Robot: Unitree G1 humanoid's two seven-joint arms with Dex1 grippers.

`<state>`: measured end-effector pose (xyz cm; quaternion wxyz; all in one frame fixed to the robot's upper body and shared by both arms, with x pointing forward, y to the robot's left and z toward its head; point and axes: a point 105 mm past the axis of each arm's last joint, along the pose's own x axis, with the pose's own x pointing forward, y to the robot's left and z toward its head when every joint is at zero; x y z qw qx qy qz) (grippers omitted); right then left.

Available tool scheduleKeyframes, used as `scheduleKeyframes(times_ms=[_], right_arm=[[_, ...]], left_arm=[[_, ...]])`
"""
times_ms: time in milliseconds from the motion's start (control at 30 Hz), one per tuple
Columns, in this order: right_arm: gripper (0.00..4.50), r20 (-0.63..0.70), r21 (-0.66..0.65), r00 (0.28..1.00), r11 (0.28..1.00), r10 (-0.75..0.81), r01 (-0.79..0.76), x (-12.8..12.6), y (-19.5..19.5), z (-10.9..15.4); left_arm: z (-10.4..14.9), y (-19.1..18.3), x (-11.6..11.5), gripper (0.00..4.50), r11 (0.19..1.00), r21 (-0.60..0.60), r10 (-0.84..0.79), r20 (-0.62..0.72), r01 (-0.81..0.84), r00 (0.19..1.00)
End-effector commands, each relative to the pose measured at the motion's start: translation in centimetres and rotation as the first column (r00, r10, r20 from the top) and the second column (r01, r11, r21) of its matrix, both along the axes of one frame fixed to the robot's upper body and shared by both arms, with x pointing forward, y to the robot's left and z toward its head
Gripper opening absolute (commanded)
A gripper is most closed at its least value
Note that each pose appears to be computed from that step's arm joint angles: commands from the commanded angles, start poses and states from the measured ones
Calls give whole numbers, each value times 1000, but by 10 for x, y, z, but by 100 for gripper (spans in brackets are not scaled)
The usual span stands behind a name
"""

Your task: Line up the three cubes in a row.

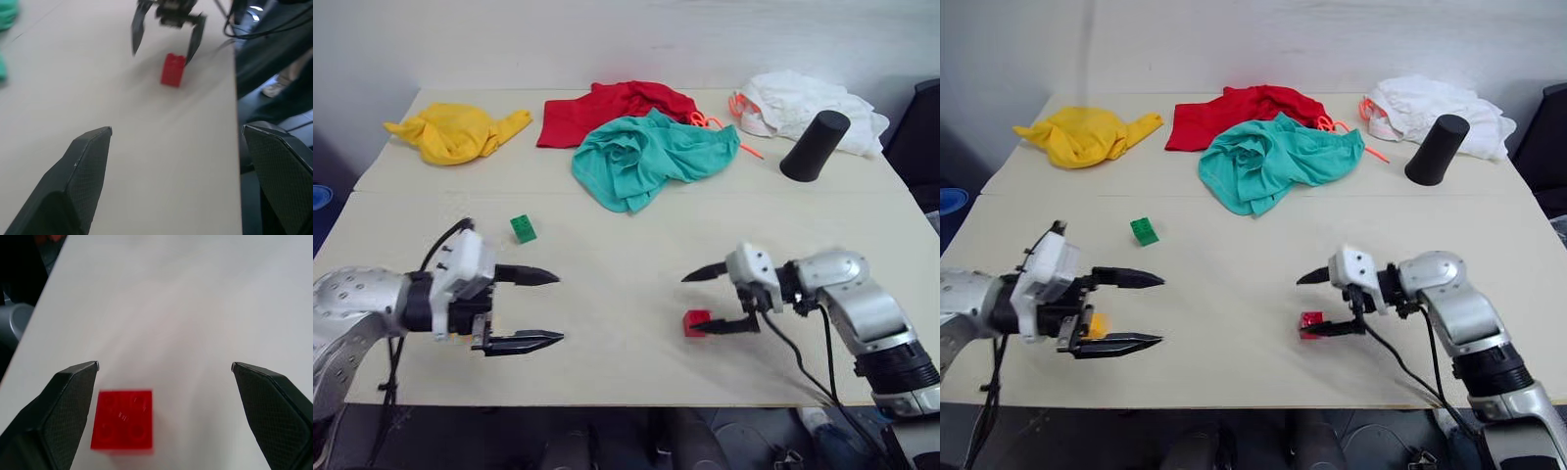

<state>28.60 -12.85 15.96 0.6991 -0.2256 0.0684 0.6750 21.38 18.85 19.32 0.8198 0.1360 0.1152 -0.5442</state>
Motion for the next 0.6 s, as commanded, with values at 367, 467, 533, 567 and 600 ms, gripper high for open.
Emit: scheduleKeyframes(times_ms=[367,467,533,567,600], right_arm=[[447,103,108,993,992,60,-71,8,6,57],[447,109,110,992,991,64,-77,7,8,57],[447,116,116,991,991,59,-73,7,9,58],[447,119,120,991,990,56,-70,7,9,59],[447,121,123,991,990,53,-68,6,10,59]], left_arm=[[-1,86,-10,450,817,-58,575,140,-573,806],[8,87,16,450,778,-86,627,165,-623,761],[14,86,38,450,744,-114,668,164,-659,726],[16,85,46,450,734,-121,678,155,-668,718],[18,79,55,450,747,-131,665,146,-652,732]])
